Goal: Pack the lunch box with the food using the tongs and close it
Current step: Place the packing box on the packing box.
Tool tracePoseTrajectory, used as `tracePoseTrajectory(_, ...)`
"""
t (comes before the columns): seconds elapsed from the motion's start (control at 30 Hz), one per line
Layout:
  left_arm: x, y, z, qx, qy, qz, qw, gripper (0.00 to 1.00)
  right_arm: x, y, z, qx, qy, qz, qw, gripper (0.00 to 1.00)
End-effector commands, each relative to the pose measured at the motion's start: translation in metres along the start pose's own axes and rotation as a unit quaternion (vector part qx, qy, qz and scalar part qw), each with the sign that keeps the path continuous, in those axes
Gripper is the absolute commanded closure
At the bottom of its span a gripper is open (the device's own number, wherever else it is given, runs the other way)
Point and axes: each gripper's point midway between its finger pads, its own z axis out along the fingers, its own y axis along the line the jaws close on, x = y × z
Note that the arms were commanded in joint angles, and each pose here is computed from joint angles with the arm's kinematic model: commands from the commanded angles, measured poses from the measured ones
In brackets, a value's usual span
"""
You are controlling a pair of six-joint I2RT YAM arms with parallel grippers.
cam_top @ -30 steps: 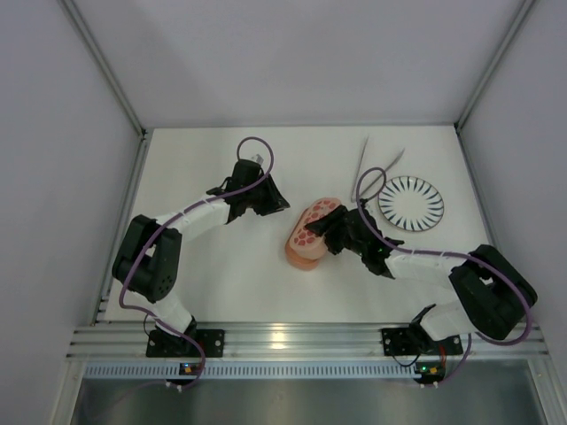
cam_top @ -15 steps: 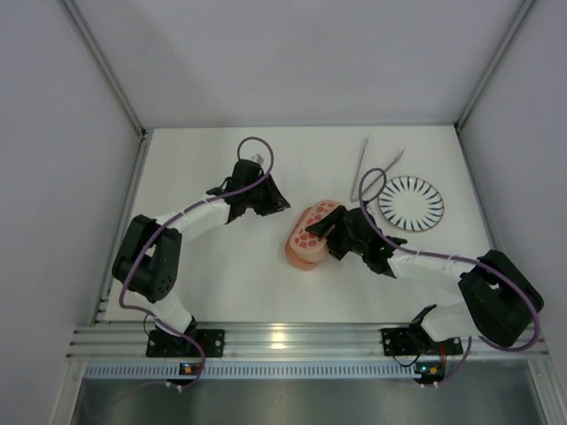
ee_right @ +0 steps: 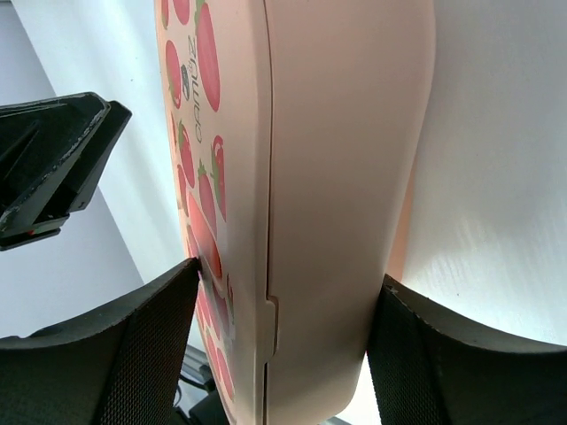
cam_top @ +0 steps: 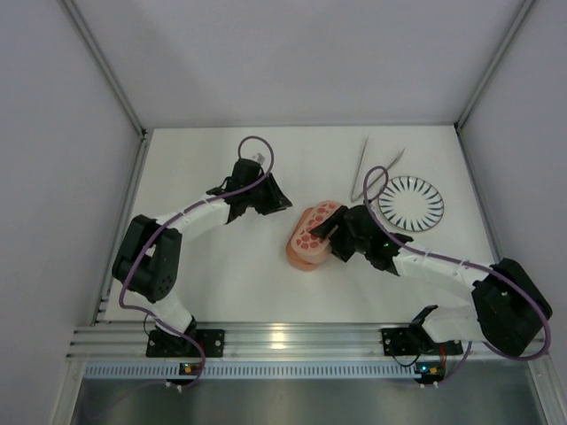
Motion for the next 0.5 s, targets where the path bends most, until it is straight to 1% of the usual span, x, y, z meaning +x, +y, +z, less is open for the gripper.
tracePoseTrajectory(0.0, -0.012, -0.019, -0.001, 0.034, -0.018, 0.009, 0.999, 0.66, -0.003, 0.008, -0.011, 0.010, -0.009, -0.021, 1.000, 0.31)
tracePoseTrajectory(0.2, -0.011, -0.020, -0.001, 0.039, -0.017, 0.007, 0.999, 0.66, -0.001, -0.005, -0.014, 0.049, 0.001, -0.036, 0.998, 0.30)
tracePoseTrajectory(0.37, -0.007, -0.018, 0.001, 0.038, -0.010, 0.000, 0.999, 0.66, -0.003, -0.016, -0.018, 0.078, -0.003, -0.051, 0.996, 0.30)
tracePoseTrajectory(0.4, -0.011, -0.023, 0.001, 0.049, -0.019, 0.004, 0.999, 0.66, -0.002, -0.017, -0.018, 0.081, 0.002, -0.055, 0.995, 0.30)
tracePoseTrajectory(0.47, -0.011, -0.024, 0.001, 0.051, -0.018, 0.003, 0.999, 0.66, 0.000, -0.016, -0.015, 0.091, 0.010, -0.067, 0.994, 0.29)
